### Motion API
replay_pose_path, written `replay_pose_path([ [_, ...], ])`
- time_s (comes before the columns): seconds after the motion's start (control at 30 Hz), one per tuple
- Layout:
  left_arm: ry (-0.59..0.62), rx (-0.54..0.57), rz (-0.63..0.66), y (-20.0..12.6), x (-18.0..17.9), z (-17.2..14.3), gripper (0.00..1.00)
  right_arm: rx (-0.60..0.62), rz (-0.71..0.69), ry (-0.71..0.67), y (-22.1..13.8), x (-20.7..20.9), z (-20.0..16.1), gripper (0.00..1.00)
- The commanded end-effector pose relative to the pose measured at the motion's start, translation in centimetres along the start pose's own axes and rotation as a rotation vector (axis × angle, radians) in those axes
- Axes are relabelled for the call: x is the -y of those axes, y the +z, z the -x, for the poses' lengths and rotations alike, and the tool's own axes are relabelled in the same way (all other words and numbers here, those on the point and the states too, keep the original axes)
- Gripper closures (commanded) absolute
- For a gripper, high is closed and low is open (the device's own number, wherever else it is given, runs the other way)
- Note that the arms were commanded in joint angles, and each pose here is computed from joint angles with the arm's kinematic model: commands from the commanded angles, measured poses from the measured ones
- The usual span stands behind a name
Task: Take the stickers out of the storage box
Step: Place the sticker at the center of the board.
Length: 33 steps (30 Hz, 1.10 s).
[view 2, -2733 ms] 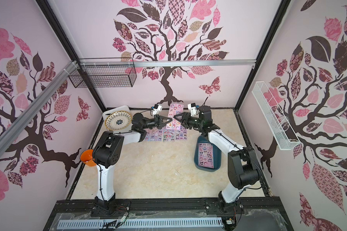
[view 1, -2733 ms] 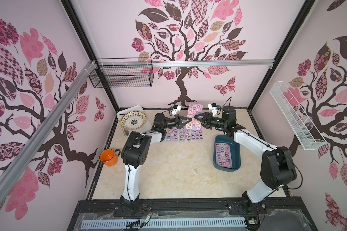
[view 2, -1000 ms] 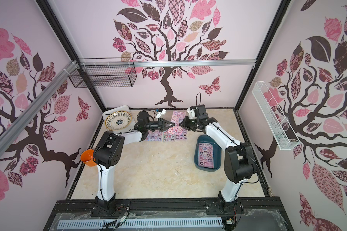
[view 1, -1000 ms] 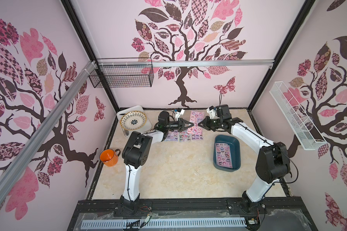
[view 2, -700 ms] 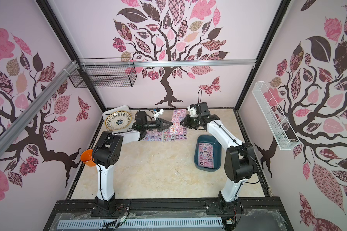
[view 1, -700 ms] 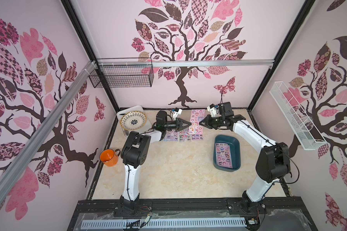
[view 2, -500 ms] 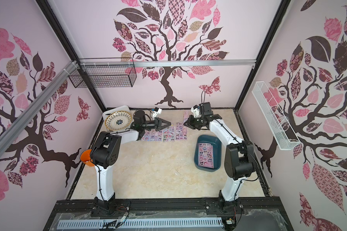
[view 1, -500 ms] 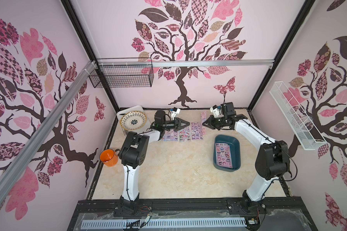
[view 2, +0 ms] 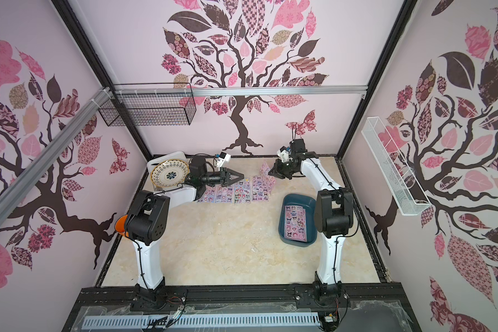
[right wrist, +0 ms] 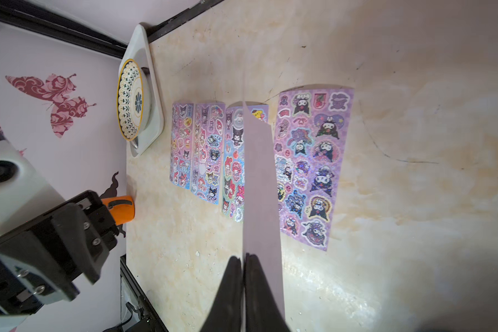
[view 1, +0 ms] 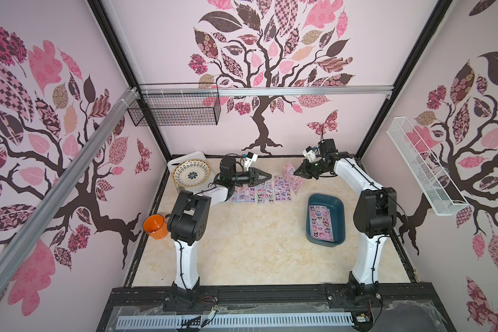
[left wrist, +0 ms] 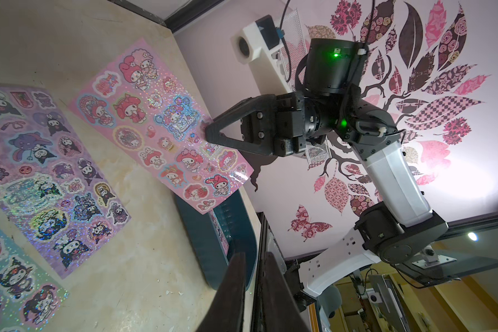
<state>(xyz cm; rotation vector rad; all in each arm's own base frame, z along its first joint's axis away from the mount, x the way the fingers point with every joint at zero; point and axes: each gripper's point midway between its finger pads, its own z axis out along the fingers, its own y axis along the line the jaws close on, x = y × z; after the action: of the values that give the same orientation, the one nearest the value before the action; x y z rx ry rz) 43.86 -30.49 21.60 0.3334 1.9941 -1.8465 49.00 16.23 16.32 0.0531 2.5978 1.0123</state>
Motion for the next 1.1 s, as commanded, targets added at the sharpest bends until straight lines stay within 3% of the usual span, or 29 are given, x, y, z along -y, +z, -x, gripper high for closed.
replay_pose_path([
  [0.0, 0.045, 0.006, -0.006, -0.5, 1.3, 0.2, 0.82, 0.009, -0.026, 0.047, 0.9, 2.4, 0.7, 0.93],
  [0.23, 0.053, 0.006, -0.008, -0.7, 1.8, 0.2, 0.82, 0.085, -0.041, 0.101, 2.9, 5.6, 2.0, 0.99],
  [0.53, 0.058, 0.007, -0.004, -0.9, 1.9, 0.3, 0.81, 0.223, -0.097, 0.152, 2.3, 9.7, 3.0, 0.99],
  [1.07, 0.055, 0.005, -0.004, -1.0, 1.6, 0.4, 0.82, 0.212, -0.208, 0.188, 4.4, 13.9, 1.3, 0.97],
])
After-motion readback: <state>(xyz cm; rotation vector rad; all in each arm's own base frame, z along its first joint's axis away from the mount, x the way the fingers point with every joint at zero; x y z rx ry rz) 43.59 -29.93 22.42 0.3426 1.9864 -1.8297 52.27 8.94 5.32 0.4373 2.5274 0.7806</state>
